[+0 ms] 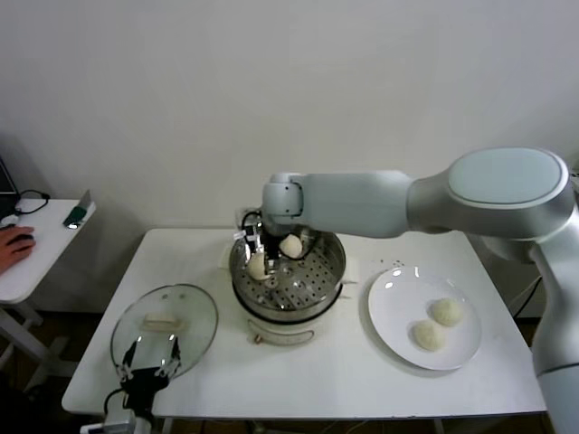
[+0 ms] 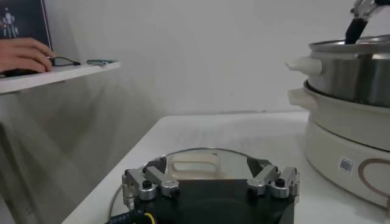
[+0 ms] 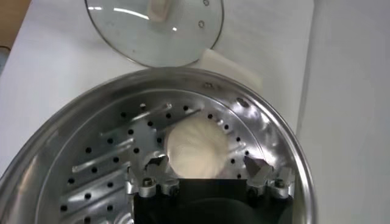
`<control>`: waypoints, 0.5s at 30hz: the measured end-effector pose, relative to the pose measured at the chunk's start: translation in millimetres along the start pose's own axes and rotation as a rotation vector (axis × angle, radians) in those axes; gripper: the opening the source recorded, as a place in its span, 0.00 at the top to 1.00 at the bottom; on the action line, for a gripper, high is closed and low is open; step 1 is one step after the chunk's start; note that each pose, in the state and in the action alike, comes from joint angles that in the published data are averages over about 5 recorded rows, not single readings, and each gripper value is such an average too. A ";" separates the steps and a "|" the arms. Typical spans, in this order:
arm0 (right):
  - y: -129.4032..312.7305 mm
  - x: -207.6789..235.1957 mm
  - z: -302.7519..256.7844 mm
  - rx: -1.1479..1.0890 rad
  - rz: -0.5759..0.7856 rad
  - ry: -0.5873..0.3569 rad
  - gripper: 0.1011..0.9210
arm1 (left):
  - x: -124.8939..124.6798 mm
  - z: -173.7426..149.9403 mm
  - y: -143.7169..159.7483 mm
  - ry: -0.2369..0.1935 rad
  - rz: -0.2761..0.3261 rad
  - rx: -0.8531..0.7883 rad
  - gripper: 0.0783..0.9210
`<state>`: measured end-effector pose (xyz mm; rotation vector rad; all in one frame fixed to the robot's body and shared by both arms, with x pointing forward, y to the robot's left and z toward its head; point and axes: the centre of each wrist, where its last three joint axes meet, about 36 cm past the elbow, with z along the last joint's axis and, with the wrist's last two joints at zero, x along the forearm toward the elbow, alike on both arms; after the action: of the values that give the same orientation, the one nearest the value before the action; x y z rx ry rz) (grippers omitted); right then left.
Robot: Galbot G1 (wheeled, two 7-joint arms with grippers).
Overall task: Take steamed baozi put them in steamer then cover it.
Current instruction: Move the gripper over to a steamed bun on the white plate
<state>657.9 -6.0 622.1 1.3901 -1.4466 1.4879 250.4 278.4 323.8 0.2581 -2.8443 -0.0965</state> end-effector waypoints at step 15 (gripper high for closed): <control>19.4 108.3 170.2 -0.085 -0.070 0.049 0.12 | -3.6 -3.7 -2.0 0.000 0.002 0.004 0.12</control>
<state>655.9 -196.5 691.4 1.3304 -1.4008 1.3911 255.2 276.9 326.2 0.2568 -2.8451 -0.0902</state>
